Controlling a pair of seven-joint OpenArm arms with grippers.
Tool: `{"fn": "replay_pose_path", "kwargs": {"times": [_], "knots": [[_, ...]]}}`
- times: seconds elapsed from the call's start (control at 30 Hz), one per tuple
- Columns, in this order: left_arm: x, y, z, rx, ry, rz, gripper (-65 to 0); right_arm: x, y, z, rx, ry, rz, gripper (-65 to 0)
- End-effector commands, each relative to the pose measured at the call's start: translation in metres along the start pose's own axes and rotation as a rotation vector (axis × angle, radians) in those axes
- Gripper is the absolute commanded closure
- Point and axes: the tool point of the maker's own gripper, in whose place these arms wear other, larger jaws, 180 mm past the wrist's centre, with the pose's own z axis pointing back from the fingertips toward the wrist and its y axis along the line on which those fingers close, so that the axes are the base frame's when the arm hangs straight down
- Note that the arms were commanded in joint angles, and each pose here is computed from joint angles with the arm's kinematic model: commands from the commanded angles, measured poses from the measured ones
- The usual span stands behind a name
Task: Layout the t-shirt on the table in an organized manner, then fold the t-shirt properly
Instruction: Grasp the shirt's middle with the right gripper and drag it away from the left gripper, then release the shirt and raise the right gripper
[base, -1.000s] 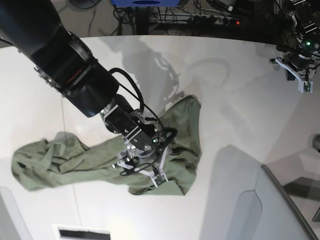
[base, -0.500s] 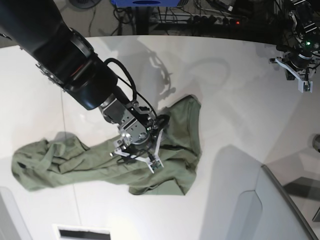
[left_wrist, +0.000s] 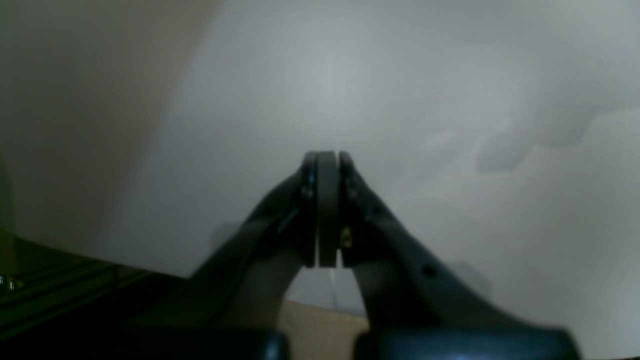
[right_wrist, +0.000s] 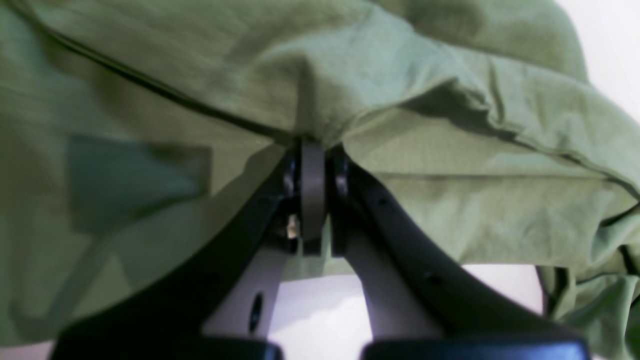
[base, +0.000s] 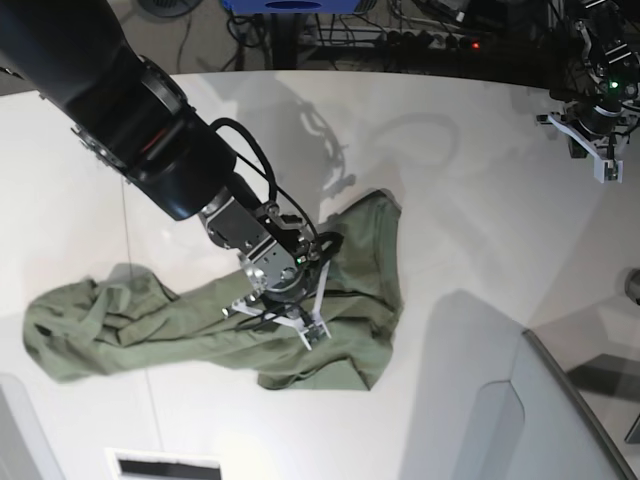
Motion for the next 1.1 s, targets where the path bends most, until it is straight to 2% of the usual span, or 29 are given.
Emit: {"fn": "replay_pose_path", "kwargs": {"times": [0.0, 0.17, 0.37, 0.47, 0.63, 0.8, 0.93, 1.0, 1.07], "knots": [[0.009, 0.012, 0.001, 0.022, -0.024, -0.011, 0.0, 0.029, 0.008, 0.009, 0.024, -0.059, -0.005, 0.0], [0.009, 0.009, -0.004, 0.012, -0.061, 0.011, 0.0, 0.032, 0.022, 0.039, 0.091, -0.082, -0.050, 0.0], [-0.006, 0.008, -0.010, 0.004, -0.054, 0.039, 0.0, 0.015, 0.014, 0.065, 0.137, -0.001, -0.240, 0.0], [-0.005, 0.007, -0.011, 0.000, -0.054, 0.037, 0.0, -0.003, 0.013, 0.075, 0.150, 0.041, -0.264, 0.0], [0.001, 0.006, -0.012, 0.000, -0.069, 0.036, 0.0, -0.015, 0.023, 0.106, 0.196, 0.037, -0.302, 0.0], [0.005, 0.005, -0.014, -0.002, -0.076, 0.040, 0.0, -0.047, 0.026, 0.134, 0.224, 0.093, -0.409, 0.0], [0.005, 0.005, -0.014, -0.002, -0.075, 0.041, 0.0, -0.091, 0.028, 0.138, 0.214, 0.184, -0.467, -1.1], [0.005, 0.005, -0.014, -0.002, -0.075, 0.041, 0.0, -0.109, 0.035, 0.142, 0.219, 0.231, -0.483, -4.8], [0.005, 0.005, -0.014, -0.002, -0.075, 0.041, 0.0, -0.129, 0.047, 0.151, 0.237, 0.296, -0.498, -14.3]]}}
